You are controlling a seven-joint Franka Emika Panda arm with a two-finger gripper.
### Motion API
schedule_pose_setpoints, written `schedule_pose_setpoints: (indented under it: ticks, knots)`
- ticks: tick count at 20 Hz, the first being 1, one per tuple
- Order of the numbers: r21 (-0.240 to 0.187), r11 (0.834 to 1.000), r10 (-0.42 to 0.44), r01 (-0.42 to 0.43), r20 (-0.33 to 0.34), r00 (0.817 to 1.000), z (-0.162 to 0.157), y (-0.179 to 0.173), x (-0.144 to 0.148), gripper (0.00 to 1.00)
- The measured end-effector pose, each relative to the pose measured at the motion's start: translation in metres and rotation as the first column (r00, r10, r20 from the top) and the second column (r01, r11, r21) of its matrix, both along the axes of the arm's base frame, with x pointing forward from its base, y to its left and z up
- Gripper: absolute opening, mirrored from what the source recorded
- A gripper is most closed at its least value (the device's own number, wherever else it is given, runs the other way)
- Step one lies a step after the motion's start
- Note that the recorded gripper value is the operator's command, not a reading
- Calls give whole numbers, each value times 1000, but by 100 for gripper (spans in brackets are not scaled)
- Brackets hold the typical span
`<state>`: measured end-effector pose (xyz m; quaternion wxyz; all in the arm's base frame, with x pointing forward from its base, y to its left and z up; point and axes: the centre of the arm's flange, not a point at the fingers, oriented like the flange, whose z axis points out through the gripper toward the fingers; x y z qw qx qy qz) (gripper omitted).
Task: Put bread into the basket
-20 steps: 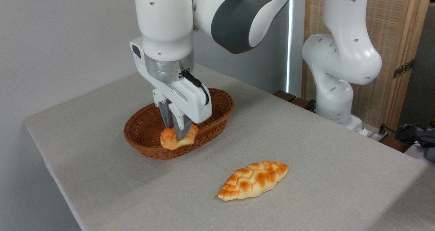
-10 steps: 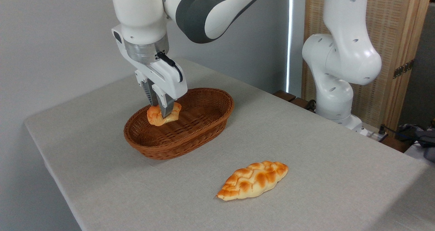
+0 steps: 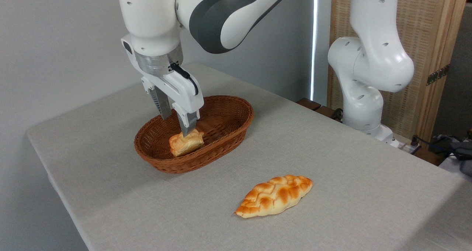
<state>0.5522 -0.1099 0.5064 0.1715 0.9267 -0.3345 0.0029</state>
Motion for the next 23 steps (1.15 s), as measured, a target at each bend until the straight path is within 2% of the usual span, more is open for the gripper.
schedule_pose_setpoints:
  ticks: [2, 6, 7, 10, 13, 15, 18, 23]
  knots:
    - [21, 1000, -2, 2, 6, 1000, 1, 4, 1, 100]
    - [144, 990, -26, 14, 80, 996, 25, 32, 9, 100]
    - [160, 987, -19, 2, 108, 994, 37, 45, 12, 100]
    - [170, 985, 3, -32, 169, 986, 76, 104, 13, 100]
    - [168, 985, 23, -51, 168, 985, 101, 148, 2, 100]
    - [173, 983, 32, -62, 172, 985, 108, 157, -2, 100]
    - [217, 976, -23, -16, 174, 985, 109, 157, -2, 100]
    - [226, 974, -69, 28, 175, 982, 108, 153, -2, 100]
